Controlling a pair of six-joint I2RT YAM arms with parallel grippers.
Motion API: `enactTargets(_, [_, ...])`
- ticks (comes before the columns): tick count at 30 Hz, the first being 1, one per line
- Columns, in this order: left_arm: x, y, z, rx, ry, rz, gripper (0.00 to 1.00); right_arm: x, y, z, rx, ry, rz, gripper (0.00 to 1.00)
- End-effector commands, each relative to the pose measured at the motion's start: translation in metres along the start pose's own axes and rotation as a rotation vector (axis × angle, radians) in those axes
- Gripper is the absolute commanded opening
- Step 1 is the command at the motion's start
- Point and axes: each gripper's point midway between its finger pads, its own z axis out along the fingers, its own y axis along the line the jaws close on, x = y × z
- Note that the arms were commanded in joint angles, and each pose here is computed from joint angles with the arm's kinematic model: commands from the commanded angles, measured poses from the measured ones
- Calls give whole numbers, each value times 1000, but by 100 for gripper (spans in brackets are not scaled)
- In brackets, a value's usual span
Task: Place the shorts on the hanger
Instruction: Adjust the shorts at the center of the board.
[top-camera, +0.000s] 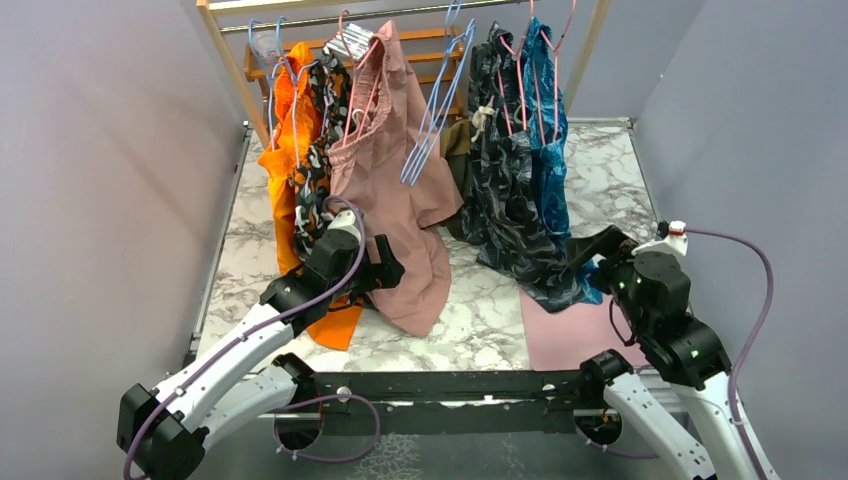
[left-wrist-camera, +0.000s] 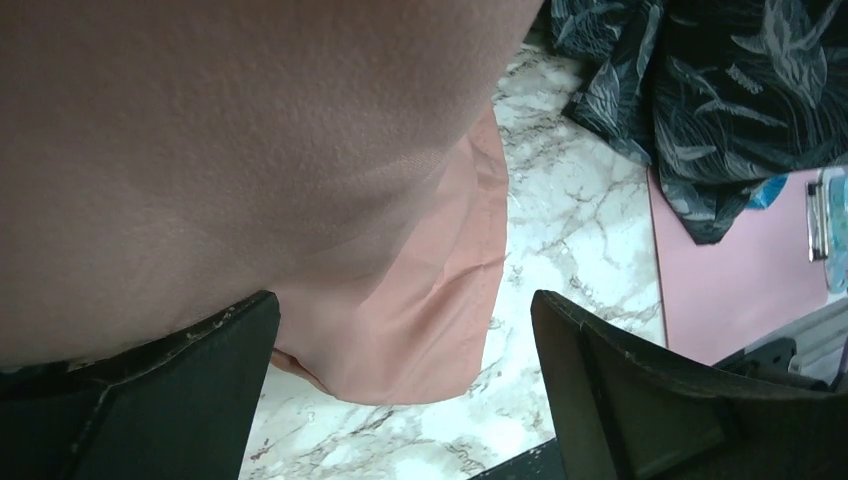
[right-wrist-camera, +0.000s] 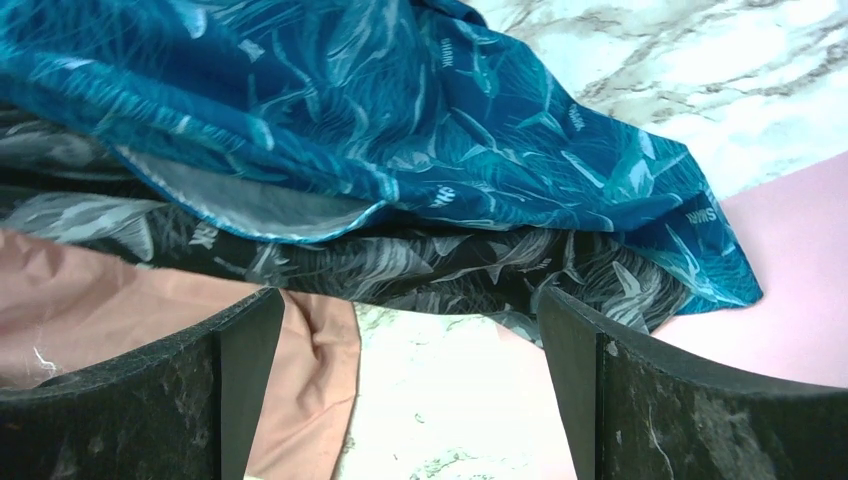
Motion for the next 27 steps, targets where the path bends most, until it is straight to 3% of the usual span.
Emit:
enactTargets(1, [1,-27,-5,170,18,159,99,-11,30,-14,-164,-3,-98,100])
enactTargets(7, [8,-56,-12,372,49,304,99,-22,75,-48,-461,-26,-290,100])
enactTargets(12, [4,-65,-18,437,-1,330,99,-28,106,-89,-745,-132,-421,100])
enactTargets(19, [-1,-79,-29,536,-62,363,99,-21,129,-95,-880,-112,-448,94])
enactTargets(22, [-3,-79,-32,550,-97,375,99,-18,147,-95,-956,-76,-450,92])
enactTargets(25, [-6,-79,-33,548,-123,384,99,-8,171,-93,-1048,37,-460,84])
enactTargets(27, [-6,-78,-32,544,-128,383,99,-3,184,-83,-1059,114,-453,84])
